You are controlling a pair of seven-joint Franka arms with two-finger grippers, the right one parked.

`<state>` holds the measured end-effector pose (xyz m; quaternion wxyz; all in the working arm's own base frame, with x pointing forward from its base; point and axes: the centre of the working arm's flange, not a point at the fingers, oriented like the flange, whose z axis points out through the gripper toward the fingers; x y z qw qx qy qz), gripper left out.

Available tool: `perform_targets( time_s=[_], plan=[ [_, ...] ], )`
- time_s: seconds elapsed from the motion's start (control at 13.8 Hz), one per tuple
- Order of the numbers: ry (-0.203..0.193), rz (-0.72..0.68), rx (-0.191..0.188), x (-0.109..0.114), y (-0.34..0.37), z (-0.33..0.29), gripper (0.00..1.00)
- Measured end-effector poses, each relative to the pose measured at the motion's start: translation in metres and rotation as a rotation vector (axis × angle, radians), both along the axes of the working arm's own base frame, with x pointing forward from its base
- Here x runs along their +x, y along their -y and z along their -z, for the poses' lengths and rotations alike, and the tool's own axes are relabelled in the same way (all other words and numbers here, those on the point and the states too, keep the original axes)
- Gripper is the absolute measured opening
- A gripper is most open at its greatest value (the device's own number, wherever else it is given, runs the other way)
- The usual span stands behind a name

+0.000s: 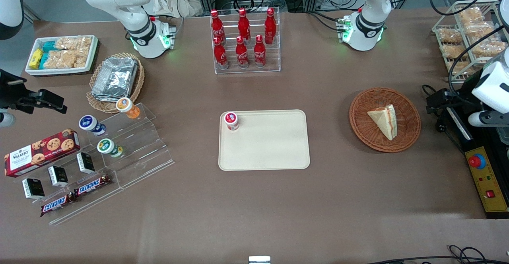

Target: Place sandwich from basket to tray

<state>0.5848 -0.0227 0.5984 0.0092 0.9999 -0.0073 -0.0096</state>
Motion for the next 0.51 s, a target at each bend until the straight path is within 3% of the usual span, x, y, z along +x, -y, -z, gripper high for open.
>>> perform_targets(
  time_s=[0.51],
  plan=[
    [-0.028, 0.001, 0.0, -0.0022, 0.0001, 0.0036, 1.0]
  ],
)
